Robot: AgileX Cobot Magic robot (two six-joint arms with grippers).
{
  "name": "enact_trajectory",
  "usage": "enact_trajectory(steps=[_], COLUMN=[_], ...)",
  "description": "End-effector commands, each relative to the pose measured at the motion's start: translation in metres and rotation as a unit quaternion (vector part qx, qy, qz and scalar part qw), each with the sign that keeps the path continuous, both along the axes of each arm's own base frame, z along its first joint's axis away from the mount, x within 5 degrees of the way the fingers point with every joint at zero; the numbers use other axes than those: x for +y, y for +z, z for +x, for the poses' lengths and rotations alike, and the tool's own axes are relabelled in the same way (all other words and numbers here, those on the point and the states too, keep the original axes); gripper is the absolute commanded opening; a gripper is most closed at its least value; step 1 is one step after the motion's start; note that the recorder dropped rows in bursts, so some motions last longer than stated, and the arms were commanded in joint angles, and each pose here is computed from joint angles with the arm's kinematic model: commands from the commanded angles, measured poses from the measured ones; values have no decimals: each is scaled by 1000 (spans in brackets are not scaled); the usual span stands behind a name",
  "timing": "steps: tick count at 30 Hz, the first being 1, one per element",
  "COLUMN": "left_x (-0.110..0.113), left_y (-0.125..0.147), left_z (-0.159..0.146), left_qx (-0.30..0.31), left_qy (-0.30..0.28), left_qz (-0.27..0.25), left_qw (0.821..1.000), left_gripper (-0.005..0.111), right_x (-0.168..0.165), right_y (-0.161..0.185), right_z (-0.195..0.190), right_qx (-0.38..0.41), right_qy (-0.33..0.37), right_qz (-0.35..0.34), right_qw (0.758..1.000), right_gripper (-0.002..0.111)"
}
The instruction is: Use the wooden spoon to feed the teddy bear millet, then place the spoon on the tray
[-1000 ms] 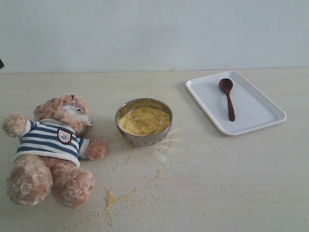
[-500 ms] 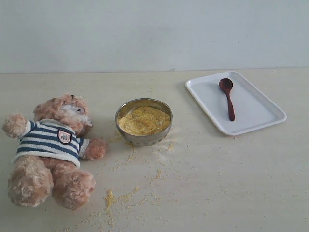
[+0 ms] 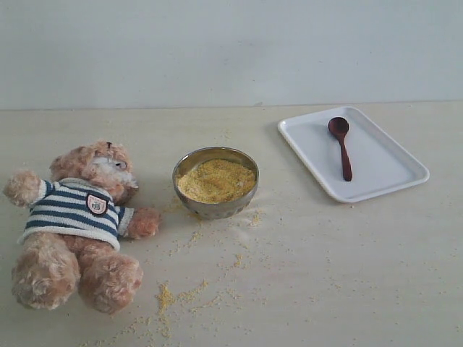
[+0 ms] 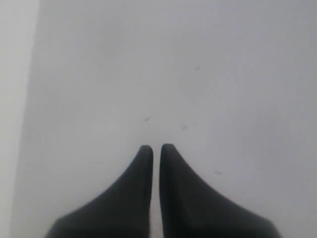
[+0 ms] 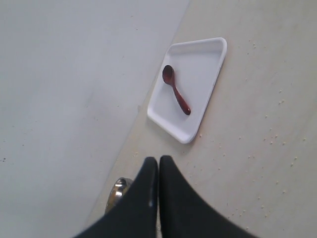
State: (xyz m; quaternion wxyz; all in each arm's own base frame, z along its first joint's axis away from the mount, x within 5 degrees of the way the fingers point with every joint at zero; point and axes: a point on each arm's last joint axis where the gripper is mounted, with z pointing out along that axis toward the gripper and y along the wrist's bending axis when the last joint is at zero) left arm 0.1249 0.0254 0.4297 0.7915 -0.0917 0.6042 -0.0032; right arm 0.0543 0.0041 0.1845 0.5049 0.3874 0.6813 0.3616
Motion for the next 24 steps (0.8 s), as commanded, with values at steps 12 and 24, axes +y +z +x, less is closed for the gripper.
enact_trajectory(steps=[12, 24], left_x=[-38, -43], left_y=[15, -70], left_z=[-127, -117], left_qx=[-184, -118], left_qy=[-46, -135], left_qz=[55, 27], left_qw=[980, 983], left_gripper=[5, 5], right_x=[0, 0], right_y=[0, 0], right_z=[0, 0], right_qx=[0, 0], right_qy=[-1, -1], right_qz=[-4, -4], right_qw=[1000, 1000], right_gripper=[0, 0])
